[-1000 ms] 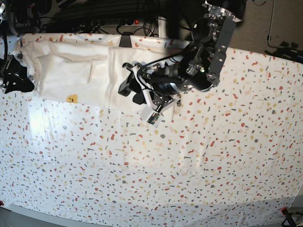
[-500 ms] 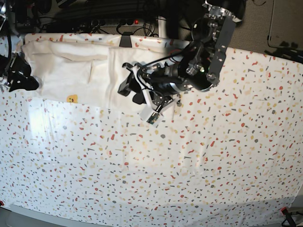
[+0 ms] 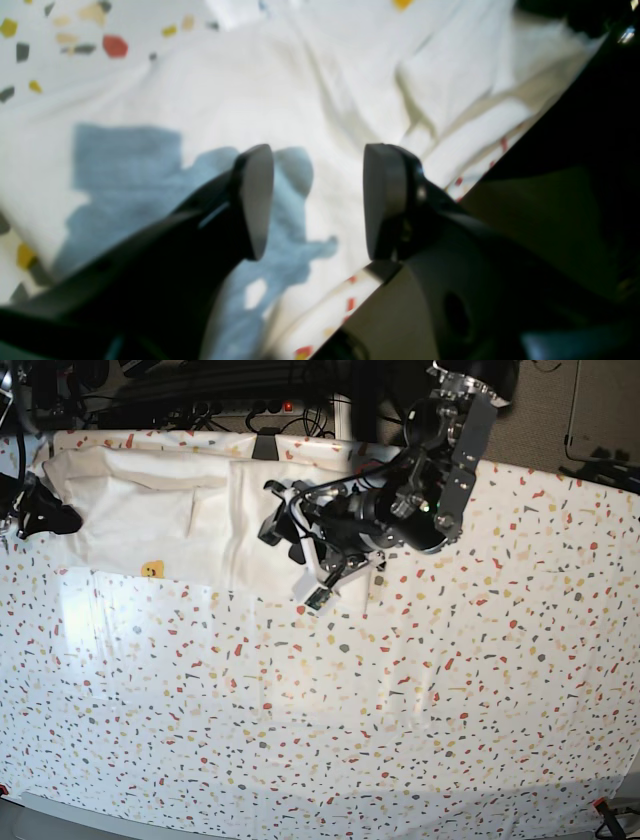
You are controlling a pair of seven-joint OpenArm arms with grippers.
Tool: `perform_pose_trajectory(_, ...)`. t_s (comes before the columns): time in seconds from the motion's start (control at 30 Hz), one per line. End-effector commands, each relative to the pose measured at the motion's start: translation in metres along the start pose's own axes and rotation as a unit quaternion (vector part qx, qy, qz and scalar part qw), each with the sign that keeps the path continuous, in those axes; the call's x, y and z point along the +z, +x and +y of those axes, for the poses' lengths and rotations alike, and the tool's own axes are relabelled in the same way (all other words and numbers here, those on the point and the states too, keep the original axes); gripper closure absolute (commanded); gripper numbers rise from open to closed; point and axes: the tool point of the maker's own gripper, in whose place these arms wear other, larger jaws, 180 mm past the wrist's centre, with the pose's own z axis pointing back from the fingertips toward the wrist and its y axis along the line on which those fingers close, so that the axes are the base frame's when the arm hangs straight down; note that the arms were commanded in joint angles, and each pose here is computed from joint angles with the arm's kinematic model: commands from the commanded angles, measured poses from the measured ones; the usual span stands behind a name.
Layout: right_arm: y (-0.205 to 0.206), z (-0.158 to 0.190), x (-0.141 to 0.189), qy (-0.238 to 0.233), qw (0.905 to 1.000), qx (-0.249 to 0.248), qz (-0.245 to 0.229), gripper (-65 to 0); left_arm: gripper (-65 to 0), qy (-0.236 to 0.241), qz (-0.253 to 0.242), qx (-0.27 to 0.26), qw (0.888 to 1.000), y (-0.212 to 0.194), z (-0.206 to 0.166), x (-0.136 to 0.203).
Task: Fold the T-shirt properly
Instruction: 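Release the shirt with the left gripper and raise it away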
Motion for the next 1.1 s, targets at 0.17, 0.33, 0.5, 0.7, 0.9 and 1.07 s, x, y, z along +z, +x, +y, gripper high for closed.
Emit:
perform_pose_trajectory(0.17, 0.020, 0.012, 0.013, 0.013, 0.9995, 0.017, -0.025, 0.0, -28.3, 0.065, 0.005, -0.041, 0.997, 0.000, 0.024, 0.003)
perform_pose_trajectory(0.33, 0.020, 0.012, 0.013, 0.013, 0.9994, 0.018, -0.025, 0.0, -28.3, 0.079, 0.016, -0.031, 0.996, -0.026, 0.049, -0.011)
perform_pose_trajectory(0.5, 0.021, 0.013, 0.013, 0.014, 0.9994, 0.019, -0.026, 0.0, -28.3, 0.075, 0.062, 0.003, 0.995, -0.068, 0.059, -0.033)
perform_pose_trajectory(0.7, 0.040, 0.029, 0.011, 0.030, 0.9980, 0.034, -0.043, 0.0, -28.3, 0.079, 0.062, 0.005, 0.995, -0.068, 0.067, -0.038)
perform_pose_trajectory(0.9, 0.068, 0.055, 0.010, 0.054, 0.9943, 0.059, -0.070, 0.0, -28.3, 0.088, 0.043, -0.013, 0.995, -0.041, 0.078, -0.036)
perform_pose_trajectory(1.07, 0.075, 0.056, 0.009, 0.036, 0.9947, 0.072, -0.064, 0.0, -28.3, 0.090, 0.035, -0.017, 0.995, -0.031, 0.081, -0.035)
